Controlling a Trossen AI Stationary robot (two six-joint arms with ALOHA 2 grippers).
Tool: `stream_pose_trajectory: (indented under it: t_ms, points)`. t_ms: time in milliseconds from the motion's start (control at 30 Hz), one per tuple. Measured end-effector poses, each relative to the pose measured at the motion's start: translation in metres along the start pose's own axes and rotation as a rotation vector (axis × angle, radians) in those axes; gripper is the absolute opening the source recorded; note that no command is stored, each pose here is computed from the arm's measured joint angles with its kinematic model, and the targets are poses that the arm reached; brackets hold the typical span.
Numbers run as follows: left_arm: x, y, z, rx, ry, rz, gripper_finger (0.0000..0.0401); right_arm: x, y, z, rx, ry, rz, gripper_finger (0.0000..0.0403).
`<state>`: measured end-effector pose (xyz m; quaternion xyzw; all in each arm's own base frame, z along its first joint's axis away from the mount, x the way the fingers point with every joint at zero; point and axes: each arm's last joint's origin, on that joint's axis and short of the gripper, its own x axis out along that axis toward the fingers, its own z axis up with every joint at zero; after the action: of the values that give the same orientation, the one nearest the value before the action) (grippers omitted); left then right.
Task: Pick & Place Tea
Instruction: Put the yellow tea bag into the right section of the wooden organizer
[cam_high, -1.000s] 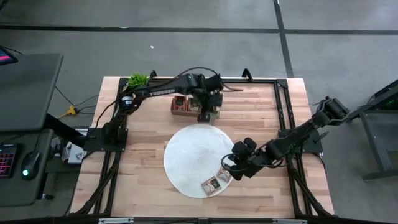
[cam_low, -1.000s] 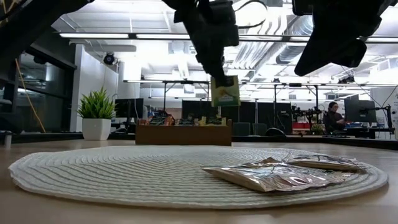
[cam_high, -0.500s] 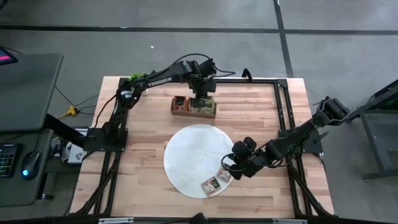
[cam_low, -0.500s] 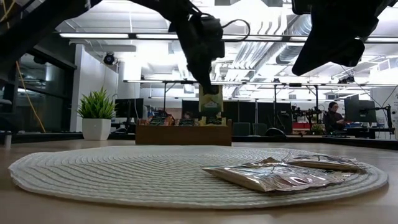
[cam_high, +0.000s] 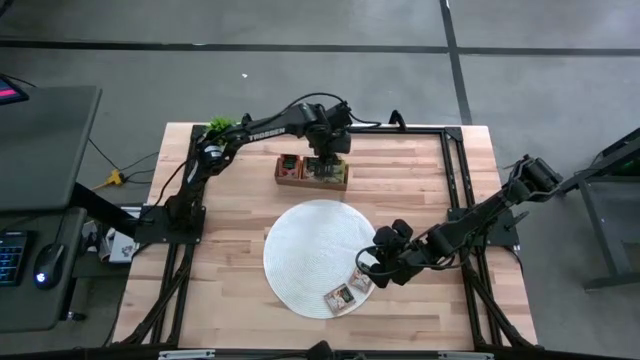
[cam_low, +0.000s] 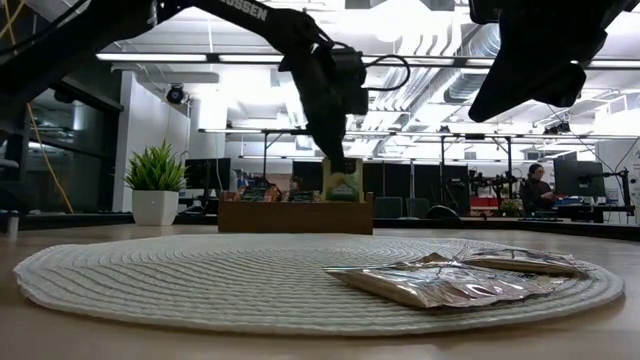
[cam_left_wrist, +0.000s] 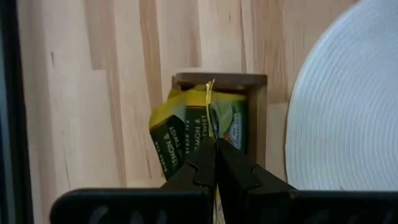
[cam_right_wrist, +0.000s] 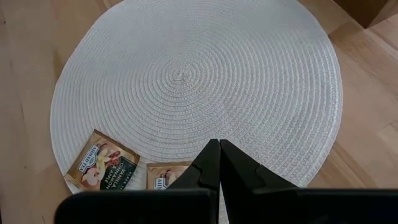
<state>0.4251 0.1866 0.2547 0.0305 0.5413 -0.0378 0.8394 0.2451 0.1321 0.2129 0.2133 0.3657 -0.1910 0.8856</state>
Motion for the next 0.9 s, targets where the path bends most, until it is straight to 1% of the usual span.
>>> stream_pose_trajectory:
  t_ms: [200, 333, 633, 900]
  points:
    - [-0.0008, 0.0003, 0.0011, -0.014, -0.009, 0.009, 0.0, 0.0, 0.0, 0.0, 0.005, -0.001, -0.001, 0.0]
    - [-0.0008, -0.0011, 0.0003, -0.018, -0.012, -0.026, 0.0, 0.0, 0.0, 0.0, 0.006, -0.001, -0.001, 0.0]
    - [-0.0008, -0.0011, 0.0008, -0.019, -0.018, -0.03, 0.0, 0.0, 0.0, 0.0001, 0.007, -0.003, -0.002, 0.0]
    - [-0.0009, -0.0024, 0.001, -0.028, -0.032, -0.066, 0.0, 0.0, 0.0, 0.0001, 0.007, -0.003, -0.001, 0.0]
